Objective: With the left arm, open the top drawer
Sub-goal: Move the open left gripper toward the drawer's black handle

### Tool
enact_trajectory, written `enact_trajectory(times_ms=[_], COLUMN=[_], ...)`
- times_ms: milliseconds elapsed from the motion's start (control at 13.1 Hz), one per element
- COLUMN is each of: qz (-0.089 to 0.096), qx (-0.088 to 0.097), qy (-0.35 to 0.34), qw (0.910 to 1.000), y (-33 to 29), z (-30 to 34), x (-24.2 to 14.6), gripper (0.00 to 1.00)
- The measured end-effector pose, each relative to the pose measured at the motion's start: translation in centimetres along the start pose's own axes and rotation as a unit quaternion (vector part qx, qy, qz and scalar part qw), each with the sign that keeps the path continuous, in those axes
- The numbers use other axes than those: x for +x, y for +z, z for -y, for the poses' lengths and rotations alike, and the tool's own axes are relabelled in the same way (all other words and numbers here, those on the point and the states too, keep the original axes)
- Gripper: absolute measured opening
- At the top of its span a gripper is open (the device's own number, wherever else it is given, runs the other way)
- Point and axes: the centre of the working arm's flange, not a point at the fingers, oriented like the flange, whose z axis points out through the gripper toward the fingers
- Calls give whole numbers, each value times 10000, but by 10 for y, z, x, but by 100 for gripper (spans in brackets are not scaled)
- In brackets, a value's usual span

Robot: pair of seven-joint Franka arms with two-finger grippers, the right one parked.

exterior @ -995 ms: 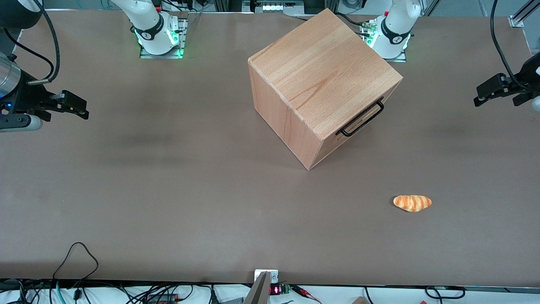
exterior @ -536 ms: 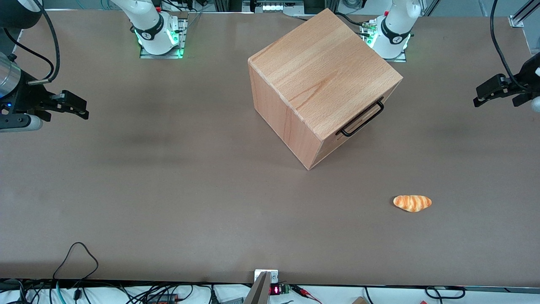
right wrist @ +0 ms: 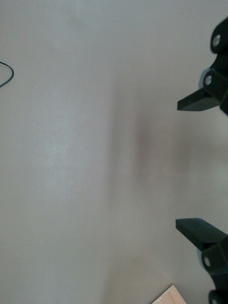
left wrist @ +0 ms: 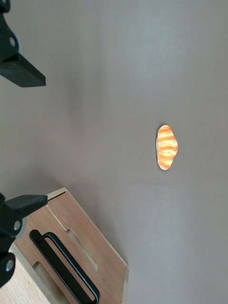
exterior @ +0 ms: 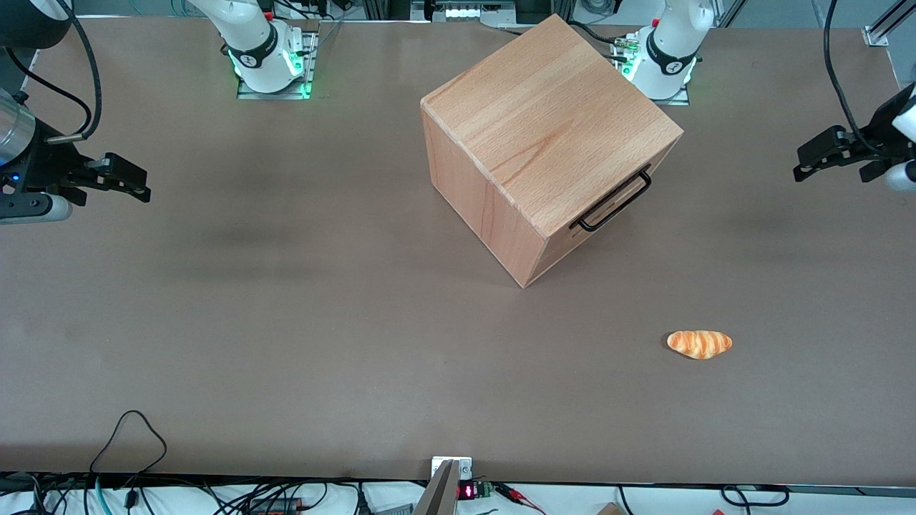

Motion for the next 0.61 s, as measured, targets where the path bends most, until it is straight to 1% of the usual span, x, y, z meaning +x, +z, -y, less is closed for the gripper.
enact_trajectory(times_ms=[306,459,613], qz=[86,139,202], qx=[-7,-15,-32], qy=[591,971,1393], qw=[9982,9952,9900], y=[9,13,20], z=[-20,-29,-37], x=[5,6,9], gripper=[100,100,100])
